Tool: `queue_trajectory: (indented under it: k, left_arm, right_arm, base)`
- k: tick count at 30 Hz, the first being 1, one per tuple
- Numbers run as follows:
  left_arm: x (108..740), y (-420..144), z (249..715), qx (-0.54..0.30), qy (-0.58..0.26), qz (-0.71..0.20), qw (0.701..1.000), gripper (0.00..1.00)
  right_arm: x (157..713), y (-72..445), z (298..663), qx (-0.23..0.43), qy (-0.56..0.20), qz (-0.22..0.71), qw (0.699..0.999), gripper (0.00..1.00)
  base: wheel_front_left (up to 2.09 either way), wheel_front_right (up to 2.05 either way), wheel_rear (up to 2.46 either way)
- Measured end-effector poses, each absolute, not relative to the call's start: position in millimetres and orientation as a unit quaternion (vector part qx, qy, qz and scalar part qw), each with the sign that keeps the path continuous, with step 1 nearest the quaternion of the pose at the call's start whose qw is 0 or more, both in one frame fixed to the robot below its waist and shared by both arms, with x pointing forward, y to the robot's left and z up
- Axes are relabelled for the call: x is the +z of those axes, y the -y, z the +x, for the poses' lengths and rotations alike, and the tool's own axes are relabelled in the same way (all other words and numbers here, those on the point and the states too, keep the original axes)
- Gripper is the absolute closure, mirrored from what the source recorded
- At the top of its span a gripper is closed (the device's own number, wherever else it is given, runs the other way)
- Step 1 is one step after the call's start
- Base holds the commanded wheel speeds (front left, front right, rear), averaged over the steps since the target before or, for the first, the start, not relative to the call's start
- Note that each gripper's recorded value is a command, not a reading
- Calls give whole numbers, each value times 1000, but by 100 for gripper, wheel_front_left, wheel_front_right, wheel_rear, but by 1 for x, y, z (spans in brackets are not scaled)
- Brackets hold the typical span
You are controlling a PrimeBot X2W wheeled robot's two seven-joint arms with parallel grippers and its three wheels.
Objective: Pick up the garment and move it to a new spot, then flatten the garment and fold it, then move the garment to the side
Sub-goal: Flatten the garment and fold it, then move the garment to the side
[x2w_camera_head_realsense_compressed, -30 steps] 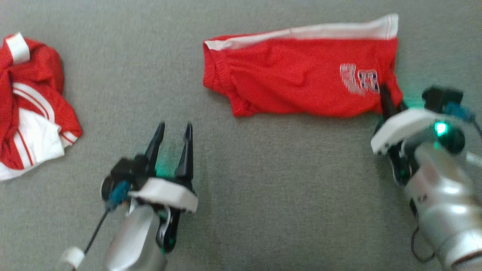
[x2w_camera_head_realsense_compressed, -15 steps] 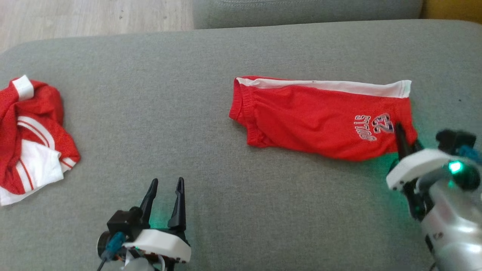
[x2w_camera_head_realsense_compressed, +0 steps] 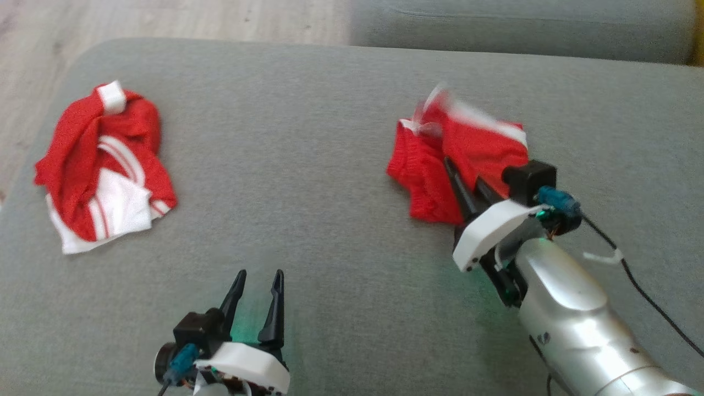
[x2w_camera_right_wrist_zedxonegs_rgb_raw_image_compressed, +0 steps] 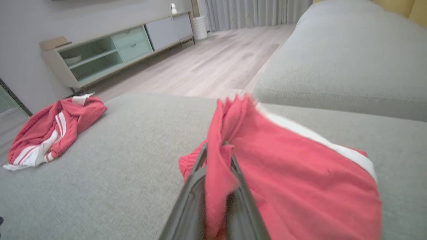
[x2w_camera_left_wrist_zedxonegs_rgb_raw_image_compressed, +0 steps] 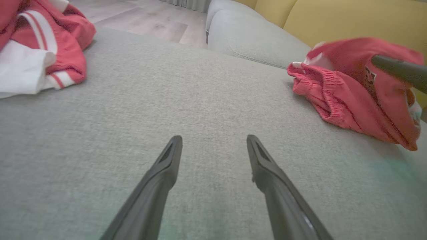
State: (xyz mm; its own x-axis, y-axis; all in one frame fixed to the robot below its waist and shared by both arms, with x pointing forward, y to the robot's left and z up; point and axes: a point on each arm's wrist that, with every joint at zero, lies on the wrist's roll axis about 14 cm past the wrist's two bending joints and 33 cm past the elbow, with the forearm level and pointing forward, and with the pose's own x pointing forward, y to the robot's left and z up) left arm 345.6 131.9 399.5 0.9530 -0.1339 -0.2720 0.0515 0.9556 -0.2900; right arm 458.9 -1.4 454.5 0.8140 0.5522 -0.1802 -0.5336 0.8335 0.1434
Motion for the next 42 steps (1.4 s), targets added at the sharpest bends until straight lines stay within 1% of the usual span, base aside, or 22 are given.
queue_trajectory:
  k: [1, 4, 7, 10, 13, 15, 17, 19, 21, 25, 29, 32, 37, 41, 42]
  left_arm:
    - [399, -136, 343, -41, -147, -141, 978, 0]
    - [398, -145, 339, -26, -147, -140, 979, 0]
    - [397, -148, 339, -20, -148, -139, 979, 0]
    - [398, -147, 344, -22, -146, -134, 980, 0]
    - [400, -146, 351, -26, -141, -121, 982, 0]
    - [404, -142, 357, -39, -134, -101, 985, 0]
    - [409, -138, 364, -52, -126, -75, 988, 0]
    - [412, -135, 369, -76, -117, -22, 990, 0]
    - [416, -134, 375, -80, -109, -3, 991, 0]
    - [423, -123, 381, -94, -97, 7, 991, 0]
    - [422, -120, 375, -92, -97, 6, 991, 0]
    - [415, -120, 365, -88, -107, 6, 990, 0]
    - [416, -115, 364, -91, -105, 6, 990, 0]
    - [414, -116, 367, -90, -107, 6, 990, 0]
    - [416, -115, 372, -93, -104, 5, 990, 0]
  right_arm:
    - [449, -5, 456, 294, -119, 37, 948, 0]
    - [443, -22, 448, 323, -126, 23, 938, 0]
    - [446, -35, 440, 344, -122, 28, 931, 0]
    - [450, -37, 432, 348, -116, 46, 929, 0]
    - [446, -18, 431, 321, -120, 57, 938, 0]
    - [450, 4, 438, 287, -112, 67, 949, 0]
    - [456, 33, 447, 247, -96, 62, 962, 0]
    - [460, 66, 454, 205, -83, 50, 974, 0]
    - [459, 94, 453, 166, -78, 46, 982, 0]
    - [441, 137, 432, 100, -96, 50, 989, 0]
    - [419, 163, 403, 55, -124, 55, 989, 0]
    - [410, 171, 389, 42, -135, 54, 988, 0]
    - [412, 162, 388, 51, -132, 68, 988, 0]
    - [411, 149, 398, 69, -134, 75, 986, 0]
    - [414, 140, 412, 80, -130, 79, 985, 0]
  base:
    - [0, 0, 0]
    - [0, 0, 0]
    - [0, 0, 0]
    - [0, 0, 0]
    - [0, 0, 0]
    - [0, 0, 0]
    - [0, 0, 0]
    - [0, 0, 0]
    - [0, 0, 0]
    - [0, 0, 0]
    - [0, 0, 0]
    - [0, 0, 0]
    - [0, 0, 0]
    - [0, 0, 0]
    - [0, 0, 0]
